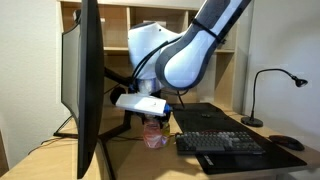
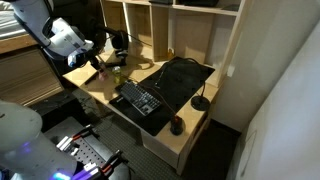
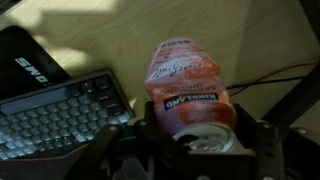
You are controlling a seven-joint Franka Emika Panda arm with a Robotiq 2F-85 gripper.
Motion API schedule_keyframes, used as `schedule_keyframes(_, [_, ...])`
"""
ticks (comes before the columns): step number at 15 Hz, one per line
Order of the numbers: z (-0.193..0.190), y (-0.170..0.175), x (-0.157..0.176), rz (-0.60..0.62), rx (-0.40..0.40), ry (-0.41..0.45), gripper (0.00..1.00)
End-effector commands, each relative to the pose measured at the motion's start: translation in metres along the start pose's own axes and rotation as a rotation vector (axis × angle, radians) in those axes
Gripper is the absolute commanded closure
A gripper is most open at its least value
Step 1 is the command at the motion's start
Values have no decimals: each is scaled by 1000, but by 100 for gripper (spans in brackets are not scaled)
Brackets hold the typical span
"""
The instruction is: Put the pink can next to the yellow one
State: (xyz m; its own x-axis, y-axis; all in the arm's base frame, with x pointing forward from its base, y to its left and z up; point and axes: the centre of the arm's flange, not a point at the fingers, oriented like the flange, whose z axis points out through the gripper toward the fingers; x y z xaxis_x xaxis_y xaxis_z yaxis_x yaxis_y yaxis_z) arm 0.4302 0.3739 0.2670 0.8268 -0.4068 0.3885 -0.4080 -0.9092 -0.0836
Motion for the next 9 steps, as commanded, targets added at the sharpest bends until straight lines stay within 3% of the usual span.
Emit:
schedule_keyframes(1, [20, -21, -3, -39, -53, 46, 51])
schedule_keyframes(8, [42, -46, 0, -36, -28, 34, 51])
schedule_keyframes(9, [31, -34, -3, -41, -29, 28, 26])
